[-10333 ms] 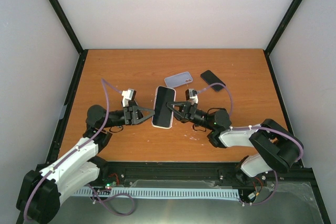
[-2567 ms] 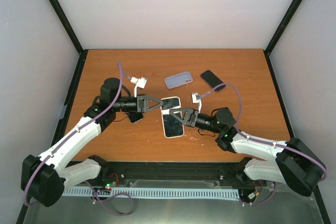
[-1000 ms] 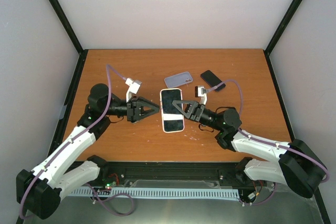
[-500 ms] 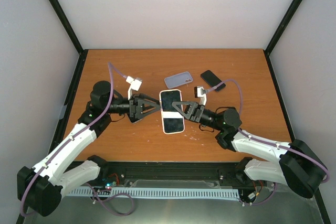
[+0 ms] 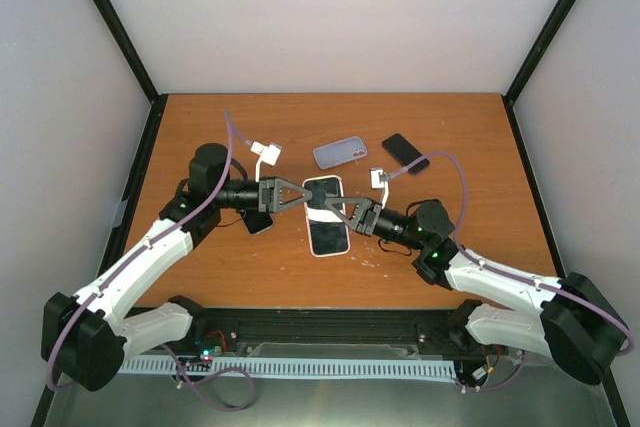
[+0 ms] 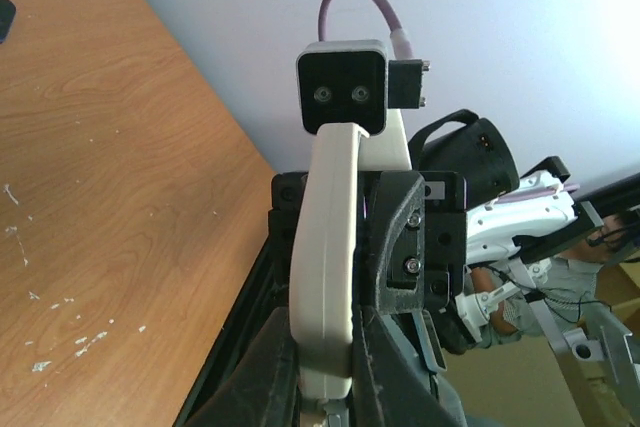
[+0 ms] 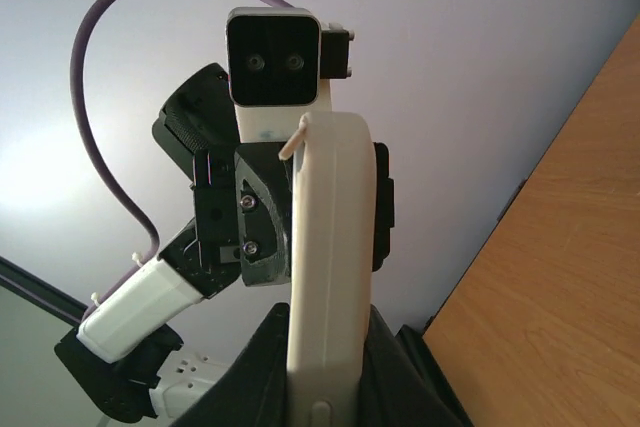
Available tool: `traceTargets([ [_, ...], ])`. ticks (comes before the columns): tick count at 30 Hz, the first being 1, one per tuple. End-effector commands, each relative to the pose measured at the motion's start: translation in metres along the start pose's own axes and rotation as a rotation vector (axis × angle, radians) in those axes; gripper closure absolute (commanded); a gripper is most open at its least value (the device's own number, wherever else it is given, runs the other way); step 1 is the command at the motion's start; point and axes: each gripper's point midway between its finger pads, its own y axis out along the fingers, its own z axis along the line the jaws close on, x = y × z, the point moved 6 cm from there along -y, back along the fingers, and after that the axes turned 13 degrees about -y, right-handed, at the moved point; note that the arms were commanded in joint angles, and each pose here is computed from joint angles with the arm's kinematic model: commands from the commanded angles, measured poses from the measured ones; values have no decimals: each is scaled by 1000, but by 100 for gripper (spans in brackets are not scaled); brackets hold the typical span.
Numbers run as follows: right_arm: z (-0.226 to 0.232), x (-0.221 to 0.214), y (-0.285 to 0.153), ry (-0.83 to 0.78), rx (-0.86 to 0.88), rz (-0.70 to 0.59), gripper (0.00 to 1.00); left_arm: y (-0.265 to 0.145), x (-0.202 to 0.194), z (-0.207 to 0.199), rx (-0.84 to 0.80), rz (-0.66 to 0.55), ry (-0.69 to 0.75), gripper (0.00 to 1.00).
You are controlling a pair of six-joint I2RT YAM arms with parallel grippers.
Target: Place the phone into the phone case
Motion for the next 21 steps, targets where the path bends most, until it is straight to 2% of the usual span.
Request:
traceTargets([
  [1,21,23,2,-66,17,-72,90,1,11,-3,49,-45,40,92],
  [3,21,26,1,-62,0,-92,90,1,8,-3,35,-36,21,69],
  [4,21,28,1,-62,-8,-104,90,0,6,-4,28,-34,13,60],
  [6,20,33,1,-59,-35,-130,90,-2,0,-4,-1,-25,0,47],
  [8,19,38,1,-60,-63,-152,90,-2,-7,-1,-25,-11,-14,39],
  [17,14,54,11,-57,-124,-210,91,8,-24,18,-30,42,-83,30],
  [19,11,54,13,-49,-134,-210,91,12,-25,19,-31,56,-89,34],
  [21,9,54,14,-40,-143,-214,91,13,-24,20,-29,57,-90,45],
])
